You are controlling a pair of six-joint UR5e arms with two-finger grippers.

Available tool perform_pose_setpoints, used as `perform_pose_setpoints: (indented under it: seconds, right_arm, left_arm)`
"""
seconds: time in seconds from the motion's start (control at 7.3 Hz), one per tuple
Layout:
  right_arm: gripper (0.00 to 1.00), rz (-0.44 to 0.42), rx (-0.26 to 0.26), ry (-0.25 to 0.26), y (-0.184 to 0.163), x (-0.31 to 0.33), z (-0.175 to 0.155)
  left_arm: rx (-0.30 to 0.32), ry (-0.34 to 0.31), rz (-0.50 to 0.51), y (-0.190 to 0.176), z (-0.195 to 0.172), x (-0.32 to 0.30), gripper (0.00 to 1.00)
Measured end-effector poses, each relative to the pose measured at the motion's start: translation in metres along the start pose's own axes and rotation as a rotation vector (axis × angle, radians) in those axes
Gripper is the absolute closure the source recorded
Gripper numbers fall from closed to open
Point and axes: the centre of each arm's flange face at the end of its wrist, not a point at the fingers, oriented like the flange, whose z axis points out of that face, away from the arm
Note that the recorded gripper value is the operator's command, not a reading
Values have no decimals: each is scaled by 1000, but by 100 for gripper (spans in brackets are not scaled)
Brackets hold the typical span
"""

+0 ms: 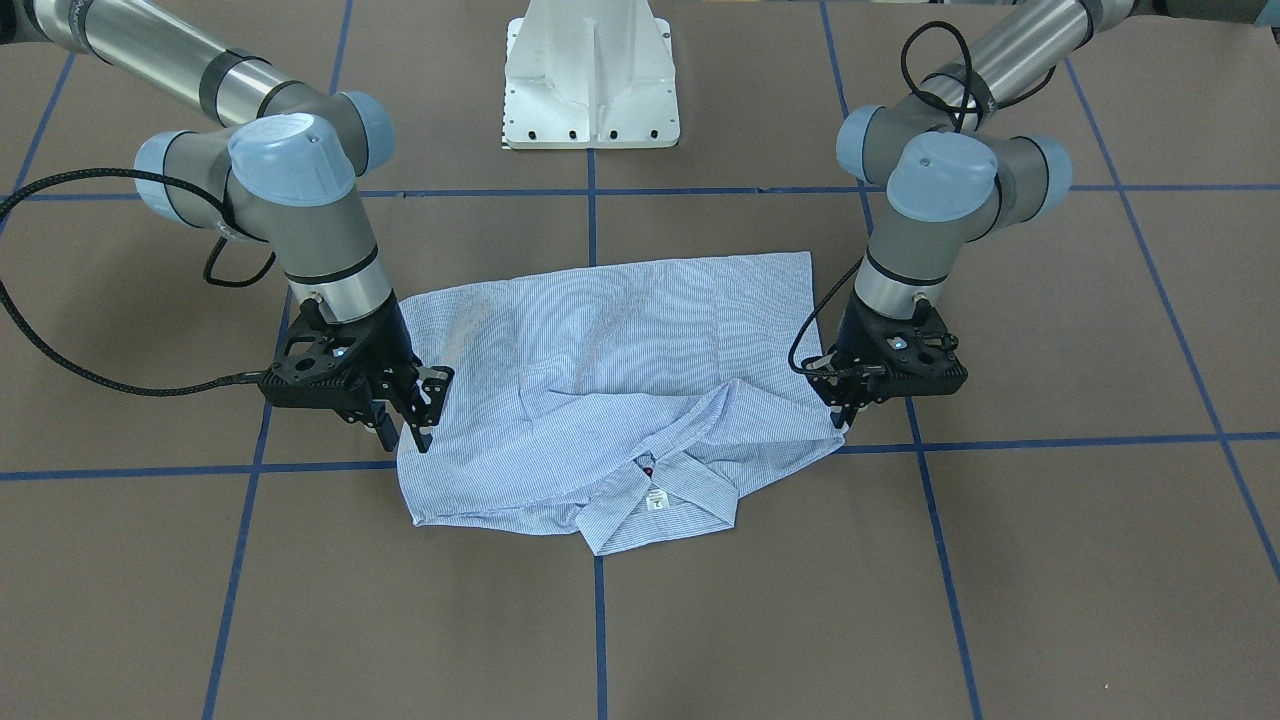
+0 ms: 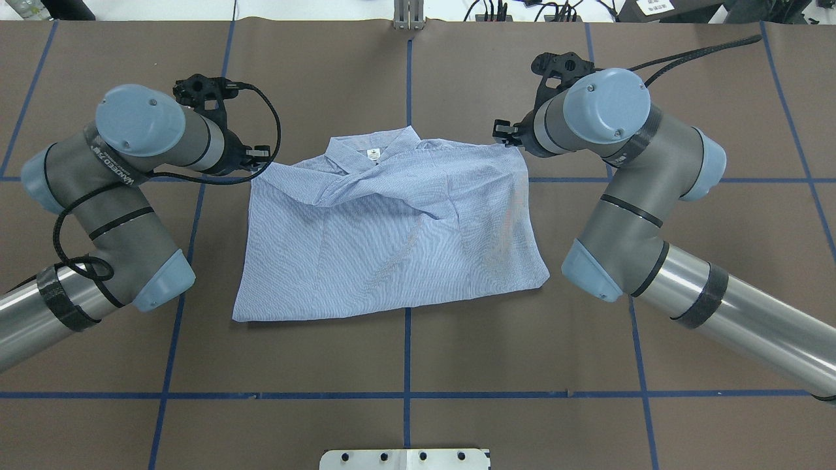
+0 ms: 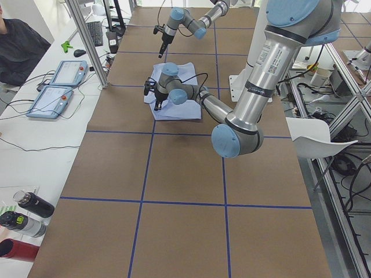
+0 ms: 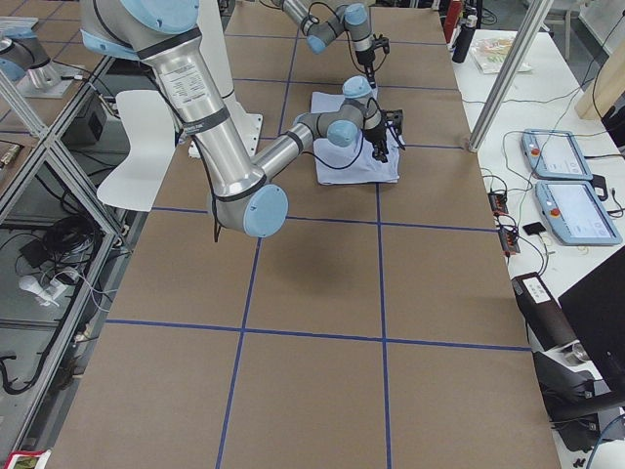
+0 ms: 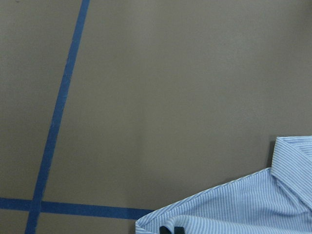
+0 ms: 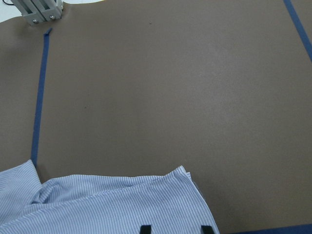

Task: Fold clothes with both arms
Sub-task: 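Lower the hem onto the collar and open both grippers, then move the left gripper to the folded shirt's side edge while the right gripper withdraws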

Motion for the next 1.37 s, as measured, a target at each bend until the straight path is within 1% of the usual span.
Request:
perform_pose_setpoints:
  seconds: [0.14, 0.41, 0.55, 0.68, 0.96, 1.1, 1.37]
  right_arm:
    - [0, 3, -7, -2, -4, 1, -2]
    - [0, 23, -60, -15, -21, 10, -10]
    - [0, 21, -83, -12, -28, 15, -13]
    - [0, 6, -100, 8, -33, 19, -14]
    - [0, -38, -127, 44, -40, 26, -16]
    - [0, -52, -146, 47, -45, 32, -18]
    - [0, -80, -171, 42, -55, 43, -22]
  left_arm:
    - [-10, 10, 22, -2, -4, -2, 0]
    - [-64, 68, 77, -13, -28, -11, 0]
    - [-75, 92, 92, -10, -42, -16, 0]
    - [-79, 108, 97, -4, -54, -23, 0]
    - [-84, 118, 89, 16, -72, -44, 0]
    - [-85, 126, 73, 26, -82, -50, 0]
    - [-106, 150, 7, 48, -93, -42, 0]
